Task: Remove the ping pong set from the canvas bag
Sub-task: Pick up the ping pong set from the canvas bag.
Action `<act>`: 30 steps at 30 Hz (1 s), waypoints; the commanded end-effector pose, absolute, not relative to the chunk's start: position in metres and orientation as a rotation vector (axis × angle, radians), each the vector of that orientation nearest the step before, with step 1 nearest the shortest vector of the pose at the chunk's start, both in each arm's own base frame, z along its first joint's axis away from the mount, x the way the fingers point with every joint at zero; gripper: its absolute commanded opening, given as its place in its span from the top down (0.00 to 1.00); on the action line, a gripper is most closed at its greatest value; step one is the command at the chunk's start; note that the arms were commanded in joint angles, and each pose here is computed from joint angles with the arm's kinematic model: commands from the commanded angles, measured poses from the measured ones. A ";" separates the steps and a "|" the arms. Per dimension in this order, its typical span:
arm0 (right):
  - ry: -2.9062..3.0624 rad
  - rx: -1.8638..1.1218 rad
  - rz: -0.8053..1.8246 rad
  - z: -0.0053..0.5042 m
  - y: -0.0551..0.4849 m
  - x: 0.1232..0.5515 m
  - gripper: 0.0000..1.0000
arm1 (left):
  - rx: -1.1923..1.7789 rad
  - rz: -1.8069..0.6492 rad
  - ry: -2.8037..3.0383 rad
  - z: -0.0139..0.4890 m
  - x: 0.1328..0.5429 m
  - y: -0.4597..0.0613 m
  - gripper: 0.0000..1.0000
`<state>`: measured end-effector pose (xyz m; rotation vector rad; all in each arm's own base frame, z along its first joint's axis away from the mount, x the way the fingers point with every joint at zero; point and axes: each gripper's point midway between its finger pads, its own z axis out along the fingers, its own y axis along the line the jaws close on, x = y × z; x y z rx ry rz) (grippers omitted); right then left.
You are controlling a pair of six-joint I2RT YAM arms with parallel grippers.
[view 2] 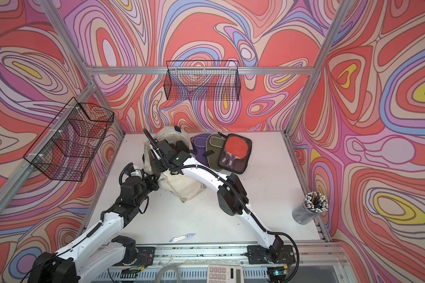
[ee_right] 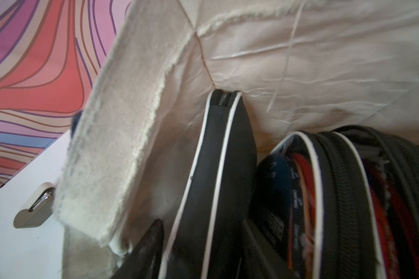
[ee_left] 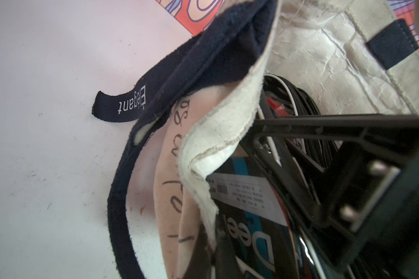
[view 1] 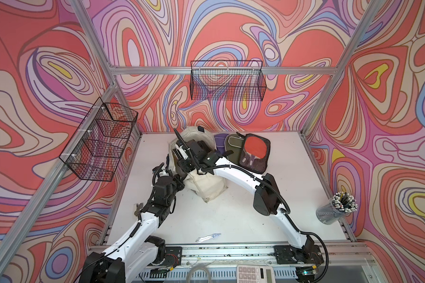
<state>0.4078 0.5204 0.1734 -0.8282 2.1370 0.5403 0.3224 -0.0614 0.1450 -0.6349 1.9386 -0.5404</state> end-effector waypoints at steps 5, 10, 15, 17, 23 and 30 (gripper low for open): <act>2.201 -0.832 0.409 0.131 0.509 0.419 0.70 | -0.639 -0.492 1.987 0.132 0.315 -0.057 1.00; 2.206 -0.819 0.395 0.128 0.507 0.421 1.00 | -0.638 -0.489 1.991 0.131 0.315 -0.057 1.00; 2.181 -0.802 0.409 0.142 0.508 0.422 1.00 | -0.638 -0.485 1.991 0.130 0.315 -0.056 1.00; 2.164 -0.791 0.419 0.154 0.509 0.423 1.00 | -0.637 -0.483 1.989 0.131 0.316 -0.056 1.00; 2.098 -0.755 0.476 0.199 0.512 0.423 1.00 | -0.637 -0.483 1.991 0.130 0.317 -0.057 1.00; 2.016 -0.704 0.543 0.256 0.509 0.419 1.00 | -0.629 -0.481 1.986 0.133 0.319 -0.057 1.00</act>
